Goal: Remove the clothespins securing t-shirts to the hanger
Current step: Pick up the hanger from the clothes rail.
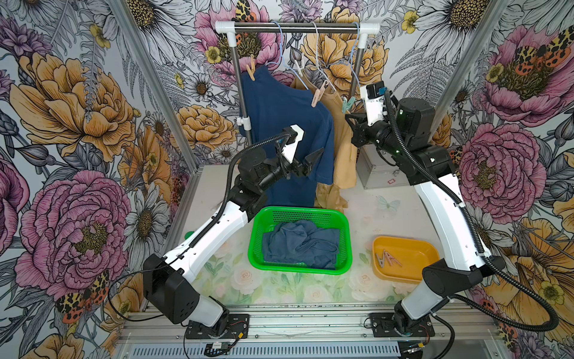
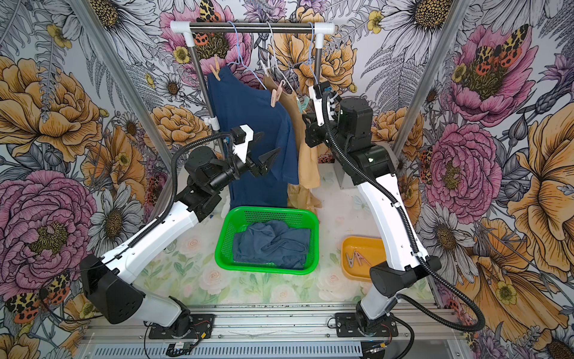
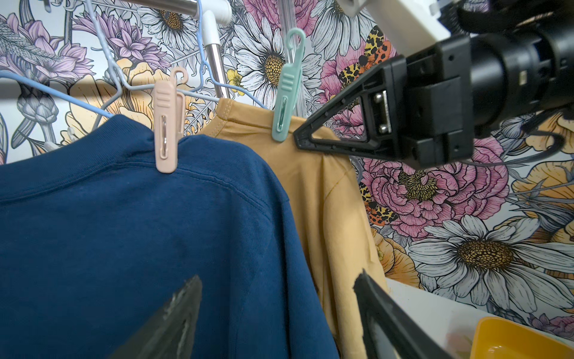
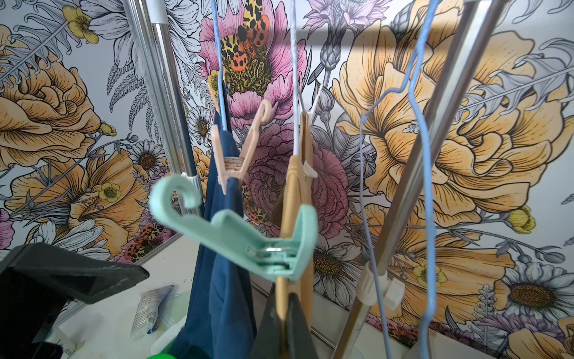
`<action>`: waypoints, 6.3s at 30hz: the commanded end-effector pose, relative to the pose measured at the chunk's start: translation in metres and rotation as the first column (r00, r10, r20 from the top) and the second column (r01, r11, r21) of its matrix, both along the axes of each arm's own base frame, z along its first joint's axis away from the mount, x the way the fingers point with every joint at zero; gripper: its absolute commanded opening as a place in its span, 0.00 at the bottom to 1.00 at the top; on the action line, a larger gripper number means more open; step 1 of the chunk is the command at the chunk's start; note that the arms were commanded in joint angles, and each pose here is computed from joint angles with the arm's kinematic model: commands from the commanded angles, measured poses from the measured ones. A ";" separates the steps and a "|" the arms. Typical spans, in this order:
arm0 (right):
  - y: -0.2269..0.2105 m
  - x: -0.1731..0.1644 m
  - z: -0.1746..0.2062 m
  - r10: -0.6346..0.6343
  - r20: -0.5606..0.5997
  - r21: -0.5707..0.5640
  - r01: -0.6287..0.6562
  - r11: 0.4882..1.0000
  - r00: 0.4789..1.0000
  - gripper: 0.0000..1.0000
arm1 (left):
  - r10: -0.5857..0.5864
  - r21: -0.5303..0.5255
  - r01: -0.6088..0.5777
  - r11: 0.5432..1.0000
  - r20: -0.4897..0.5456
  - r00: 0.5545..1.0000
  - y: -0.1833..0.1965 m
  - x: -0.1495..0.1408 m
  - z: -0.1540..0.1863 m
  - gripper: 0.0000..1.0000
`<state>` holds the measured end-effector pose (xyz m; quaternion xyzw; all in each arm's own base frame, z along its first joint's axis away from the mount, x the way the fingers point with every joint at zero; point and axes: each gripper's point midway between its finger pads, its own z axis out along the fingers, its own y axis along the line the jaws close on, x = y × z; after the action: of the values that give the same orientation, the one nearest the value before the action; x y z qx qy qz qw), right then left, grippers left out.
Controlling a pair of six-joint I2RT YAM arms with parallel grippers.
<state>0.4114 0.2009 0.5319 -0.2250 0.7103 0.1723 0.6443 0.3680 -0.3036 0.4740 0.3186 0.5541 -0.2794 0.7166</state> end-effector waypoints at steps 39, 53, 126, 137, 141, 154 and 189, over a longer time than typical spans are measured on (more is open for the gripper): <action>-0.048 -0.114 0.107 -0.013 0.289 0.216 -0.052 0.975 0.957 0.00 | 0.012 -0.023 -0.012 1.000 0.018 1.000 0.016 -0.030 0.013 0.80; -0.085 -0.207 0.108 -0.020 0.385 0.209 -0.066 0.976 0.923 0.00 | 0.056 -0.022 -0.056 0.998 -0.004 0.998 0.042 -0.040 0.005 0.80; 0.009 -0.192 -0.059 0.476 0.273 0.302 -0.544 0.783 0.836 0.00 | 0.202 -0.076 -0.220 0.973 -0.195 0.960 0.132 -0.071 0.002 0.80; 0.010 -0.192 -0.093 0.479 0.240 0.264 -0.531 0.805 0.845 0.00 | -0.016 -0.122 -0.015 0.992 -0.248 0.969 0.079 -0.058 0.030 0.76; 0.013 -0.190 -0.097 0.489 0.232 0.254 -0.537 0.804 0.841 0.00 | -0.040 -0.101 0.015 0.995 -0.251 0.967 0.064 -0.057 0.029 0.73; 0.012 -0.191 -0.107 0.487 0.208 0.215 -0.526 0.823 0.848 0.00 | -0.024 -0.094 -0.002 0.996 -0.276 0.961 0.054 -0.045 0.022 0.17; -0.011 -0.187 -0.098 0.396 0.092 0.073 -0.403 0.912 0.914 0.98 | 0.094 0.122 -0.079 0.989 -0.128 0.987 0.027 -0.076 0.011 0.00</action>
<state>0.2357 0.1995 0.4190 -0.3343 0.6224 0.3401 0.6207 0.2814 -0.2600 0.5083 0.3110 0.6139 -0.2648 0.6755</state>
